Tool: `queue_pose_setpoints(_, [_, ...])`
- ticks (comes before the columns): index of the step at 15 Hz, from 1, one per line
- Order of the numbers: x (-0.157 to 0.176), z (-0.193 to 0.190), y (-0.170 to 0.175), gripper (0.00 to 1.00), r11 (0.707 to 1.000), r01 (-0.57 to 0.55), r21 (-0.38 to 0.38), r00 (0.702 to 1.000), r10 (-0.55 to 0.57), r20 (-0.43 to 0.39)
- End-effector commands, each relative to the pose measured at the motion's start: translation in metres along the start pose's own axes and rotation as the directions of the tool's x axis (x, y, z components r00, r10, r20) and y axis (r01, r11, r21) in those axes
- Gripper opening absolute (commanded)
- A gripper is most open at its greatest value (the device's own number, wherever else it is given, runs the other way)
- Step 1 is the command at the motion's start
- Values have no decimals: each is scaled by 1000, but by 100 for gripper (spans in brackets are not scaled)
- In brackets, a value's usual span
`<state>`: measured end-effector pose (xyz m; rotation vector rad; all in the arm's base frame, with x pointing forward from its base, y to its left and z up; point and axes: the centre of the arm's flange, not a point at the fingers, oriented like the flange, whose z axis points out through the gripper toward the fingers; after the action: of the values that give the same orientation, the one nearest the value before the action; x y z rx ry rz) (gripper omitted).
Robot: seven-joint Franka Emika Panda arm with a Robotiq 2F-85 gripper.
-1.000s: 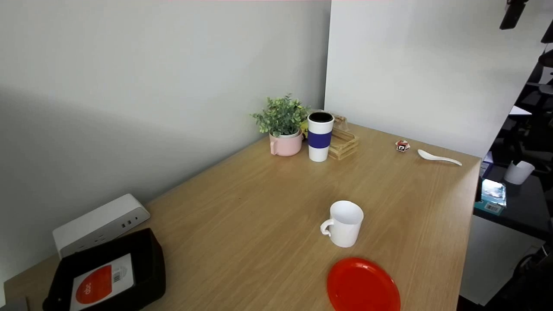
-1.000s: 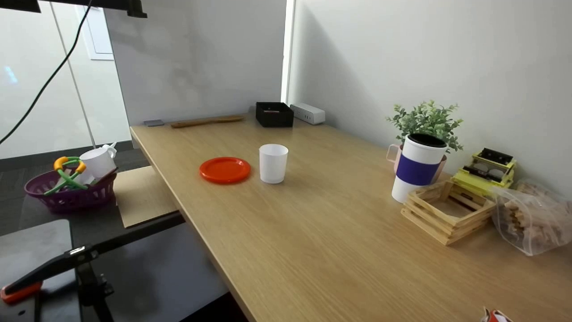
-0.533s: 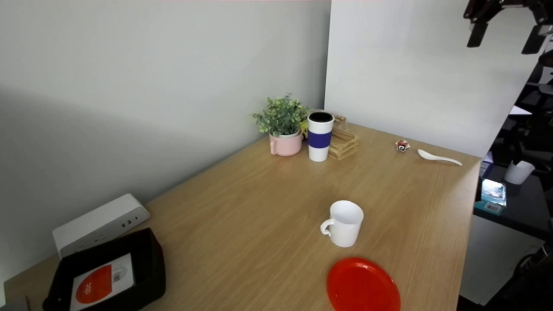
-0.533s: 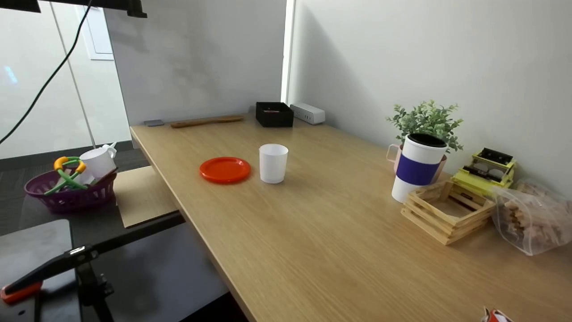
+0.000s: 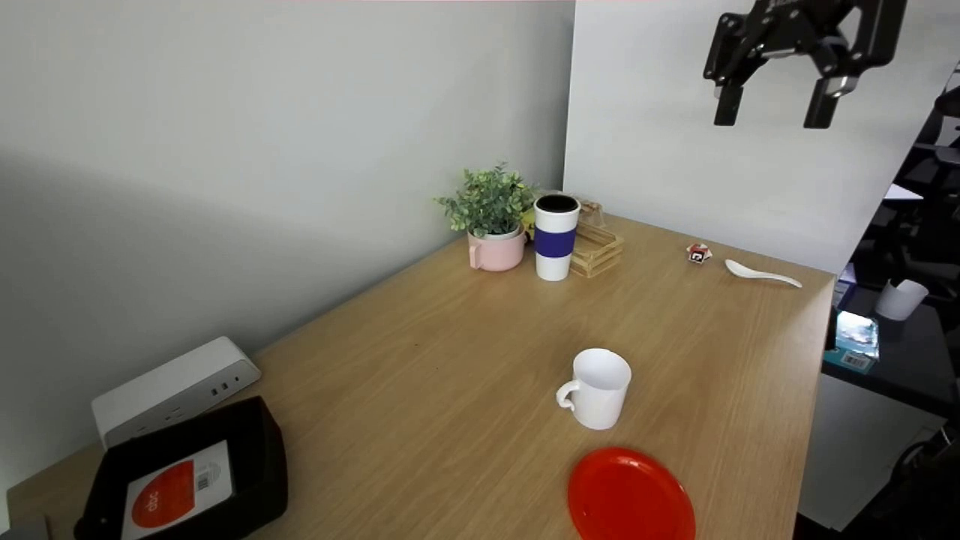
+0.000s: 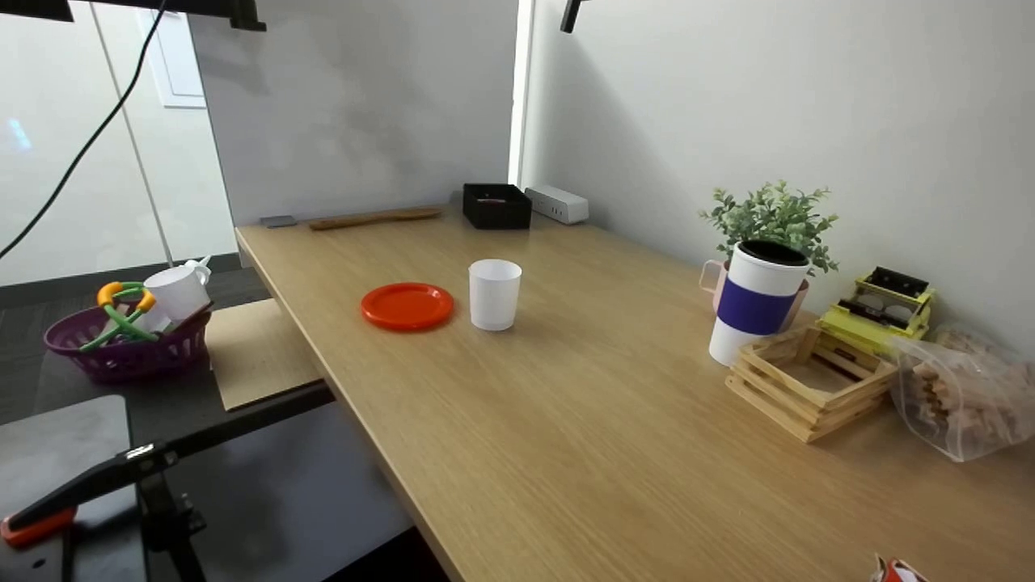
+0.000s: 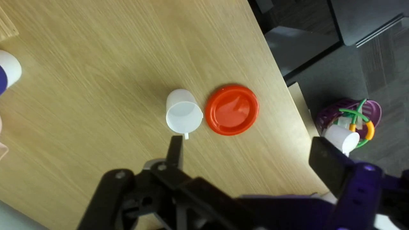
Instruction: Get the white cup from the table and place it on the orange plate
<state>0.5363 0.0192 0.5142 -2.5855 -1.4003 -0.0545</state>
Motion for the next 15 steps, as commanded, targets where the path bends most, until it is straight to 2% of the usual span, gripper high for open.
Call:
queue_pose_setpoints(1, [37, 7, 22, 100, 997, -9, 76, 998, 13, -56])
queue_pose_setpoints(4, [55, 21, 27, 100, 993, -23, 118, 998, 29, -48])
queue_pose_setpoints(7, [65, 39, 31, 100, 986, -36, 161, 999, 29, 45])
queue_pose_setpoints(9, [61, 37, 26, 100, 988, -37, 153, 996, 23, 90])
queue_pose_setpoints(10, [58, 48, 20, 100, 988, -33, 151, 998, 26, 50])
queue_pose_setpoints(15, [61, 47, 22, 100, 990, -14, 144, 997, 3, 78])
